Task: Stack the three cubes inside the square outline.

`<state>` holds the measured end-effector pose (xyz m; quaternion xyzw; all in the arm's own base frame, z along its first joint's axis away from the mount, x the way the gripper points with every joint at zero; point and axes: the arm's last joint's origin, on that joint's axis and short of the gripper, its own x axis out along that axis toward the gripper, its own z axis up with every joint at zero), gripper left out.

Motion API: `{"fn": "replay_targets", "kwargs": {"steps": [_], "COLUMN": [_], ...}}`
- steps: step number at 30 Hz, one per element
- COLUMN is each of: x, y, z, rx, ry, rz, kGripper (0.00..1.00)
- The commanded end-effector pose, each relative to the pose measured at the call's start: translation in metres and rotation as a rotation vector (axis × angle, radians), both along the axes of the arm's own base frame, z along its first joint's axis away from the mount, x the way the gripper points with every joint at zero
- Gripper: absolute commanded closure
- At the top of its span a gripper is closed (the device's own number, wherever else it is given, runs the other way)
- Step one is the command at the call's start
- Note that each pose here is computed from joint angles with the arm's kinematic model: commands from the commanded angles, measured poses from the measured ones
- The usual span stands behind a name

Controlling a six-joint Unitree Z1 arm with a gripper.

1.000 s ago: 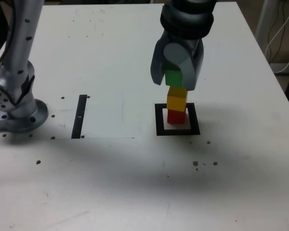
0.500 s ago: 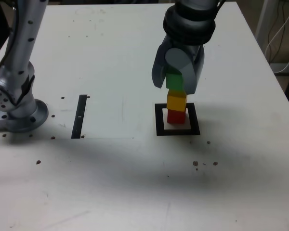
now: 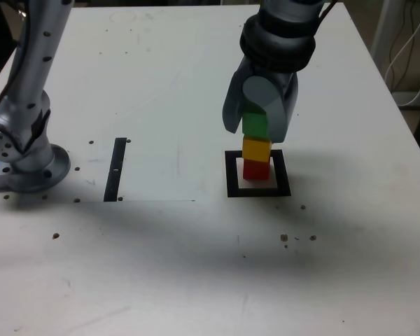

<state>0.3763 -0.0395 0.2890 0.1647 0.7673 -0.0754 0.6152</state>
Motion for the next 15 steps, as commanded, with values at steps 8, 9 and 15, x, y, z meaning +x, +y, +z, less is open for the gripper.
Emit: {"fn": "replay_targets", "kwargs": {"steps": [8,9,15], "x": [0.0019,0.0020,0.0028], "y": [-0.0012,-0.0013,-0.0014], "z": [-0.0014,-0.0018,-0.0072], "rx": [-0.006,-0.007,-0.010], "ry": [-0.005,-0.005,0.010], "rz": [-0.003,-0.003,-0.007], "kGripper": [0.72,0.71,0.55]}}
